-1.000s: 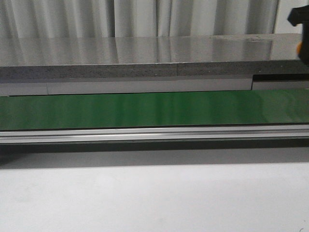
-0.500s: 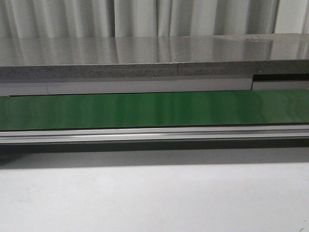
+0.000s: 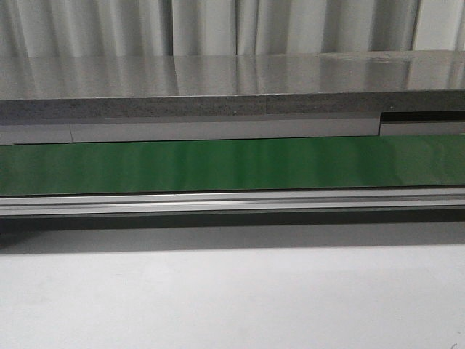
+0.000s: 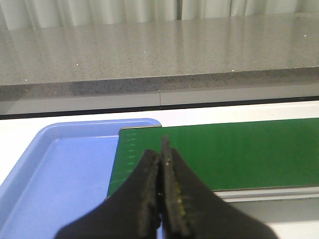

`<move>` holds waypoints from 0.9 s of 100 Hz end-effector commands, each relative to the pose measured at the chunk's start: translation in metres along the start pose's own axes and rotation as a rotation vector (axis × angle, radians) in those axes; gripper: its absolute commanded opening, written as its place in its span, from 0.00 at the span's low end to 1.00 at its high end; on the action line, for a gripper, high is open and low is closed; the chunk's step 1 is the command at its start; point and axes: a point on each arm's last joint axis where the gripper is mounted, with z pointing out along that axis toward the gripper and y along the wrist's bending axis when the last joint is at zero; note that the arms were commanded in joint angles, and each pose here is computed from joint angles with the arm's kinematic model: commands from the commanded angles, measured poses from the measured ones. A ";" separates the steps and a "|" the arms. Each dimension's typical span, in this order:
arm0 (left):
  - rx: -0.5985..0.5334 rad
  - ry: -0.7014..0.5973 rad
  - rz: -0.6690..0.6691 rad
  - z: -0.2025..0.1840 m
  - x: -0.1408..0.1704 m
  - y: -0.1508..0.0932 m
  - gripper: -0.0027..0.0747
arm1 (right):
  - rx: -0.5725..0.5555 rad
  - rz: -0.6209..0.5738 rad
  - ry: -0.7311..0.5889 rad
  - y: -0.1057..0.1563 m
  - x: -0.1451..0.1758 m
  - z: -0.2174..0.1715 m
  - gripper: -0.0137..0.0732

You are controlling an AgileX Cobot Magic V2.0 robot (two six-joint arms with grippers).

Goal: Move button from left to right
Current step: 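Lift the button off the belt and place it in the green tray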

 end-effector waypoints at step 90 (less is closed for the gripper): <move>-0.005 -0.092 -0.005 -0.001 -0.015 0.001 0.01 | 0.055 -0.010 -0.123 -0.008 -0.015 -0.026 0.65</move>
